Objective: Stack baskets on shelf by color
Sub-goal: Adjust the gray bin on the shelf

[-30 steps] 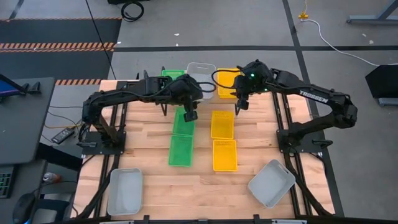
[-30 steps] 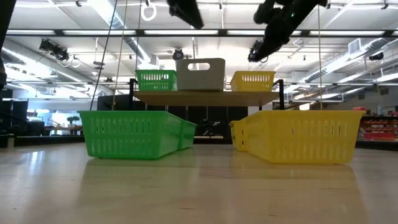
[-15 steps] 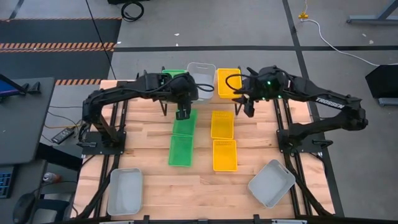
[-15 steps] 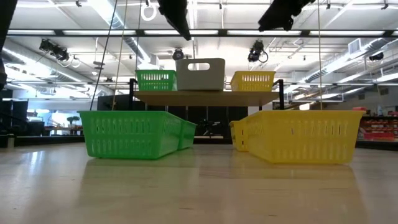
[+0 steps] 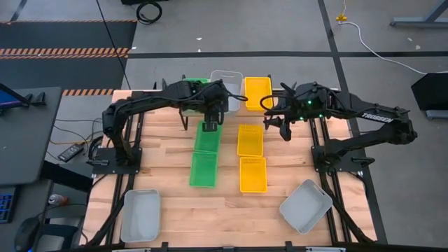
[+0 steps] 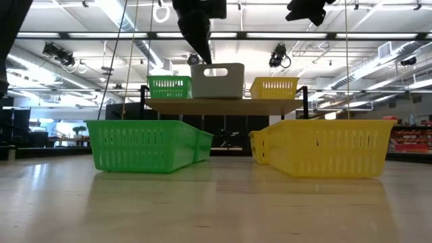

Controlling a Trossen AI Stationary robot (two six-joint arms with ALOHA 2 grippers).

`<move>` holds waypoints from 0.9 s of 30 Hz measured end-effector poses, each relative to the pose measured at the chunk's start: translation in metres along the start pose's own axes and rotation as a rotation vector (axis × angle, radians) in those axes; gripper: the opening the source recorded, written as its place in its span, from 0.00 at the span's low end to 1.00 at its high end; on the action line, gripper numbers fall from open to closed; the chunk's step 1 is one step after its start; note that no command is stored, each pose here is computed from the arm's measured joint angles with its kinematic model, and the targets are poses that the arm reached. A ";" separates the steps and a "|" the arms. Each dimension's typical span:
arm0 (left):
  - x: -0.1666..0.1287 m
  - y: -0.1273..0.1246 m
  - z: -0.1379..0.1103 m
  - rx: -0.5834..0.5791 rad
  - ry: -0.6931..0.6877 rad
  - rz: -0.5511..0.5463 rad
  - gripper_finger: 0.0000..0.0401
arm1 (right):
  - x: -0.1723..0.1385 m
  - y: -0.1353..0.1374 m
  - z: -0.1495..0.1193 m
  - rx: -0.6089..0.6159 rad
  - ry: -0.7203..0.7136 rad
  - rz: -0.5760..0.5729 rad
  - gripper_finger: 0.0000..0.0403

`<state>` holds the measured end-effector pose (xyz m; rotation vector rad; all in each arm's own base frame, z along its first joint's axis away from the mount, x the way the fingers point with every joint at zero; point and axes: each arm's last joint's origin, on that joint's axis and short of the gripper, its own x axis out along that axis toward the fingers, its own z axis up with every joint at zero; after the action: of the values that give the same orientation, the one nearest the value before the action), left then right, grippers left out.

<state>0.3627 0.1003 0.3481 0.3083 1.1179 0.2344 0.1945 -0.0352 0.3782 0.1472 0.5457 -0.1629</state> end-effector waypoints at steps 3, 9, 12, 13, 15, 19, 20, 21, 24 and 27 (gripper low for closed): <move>0.007 -0.001 0.002 -0.011 0.004 -0.015 0.43 | 0.000 0.001 0.000 -0.003 0.001 0.006 0.39; 0.011 -0.003 0.007 -0.016 -0.043 -0.057 0.37 | 0.000 0.002 0.000 -0.004 0.001 0.008 0.39; 0.011 -0.002 0.008 -0.024 -0.058 -0.050 0.33 | 0.000 0.002 0.000 -0.004 0.001 0.008 0.39; 0.011 -0.002 0.009 -0.027 -0.063 -0.048 0.31 | 0.000 0.002 0.000 -0.004 0.001 0.008 0.39; 0.011 -0.002 0.008 -0.027 -0.061 -0.048 0.29 | 0.000 0.002 0.000 -0.004 0.001 0.008 0.39; 0.011 -0.001 0.011 -0.032 -0.081 -0.037 0.26 | 0.000 0.002 0.000 -0.004 0.001 0.008 0.39; 0.011 0.000 0.011 -0.034 -0.085 -0.025 0.25 | 0.000 0.002 0.000 -0.004 0.002 0.008 0.39; 0.011 0.000 0.012 -0.035 -0.085 -0.007 0.24 | 0.000 0.002 0.000 -0.004 0.001 0.008 0.39; 0.011 0.004 0.012 -0.046 -0.092 0.027 0.22 | 0.000 0.002 0.000 -0.004 0.002 0.008 0.39; 0.012 0.006 0.012 -0.051 -0.093 0.032 0.20 | 0.000 0.002 0.000 -0.004 0.001 0.008 0.39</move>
<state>0.3783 0.1080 0.3450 0.2895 1.0142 0.2741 0.1950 -0.0334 0.3781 0.1454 0.5466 -0.1541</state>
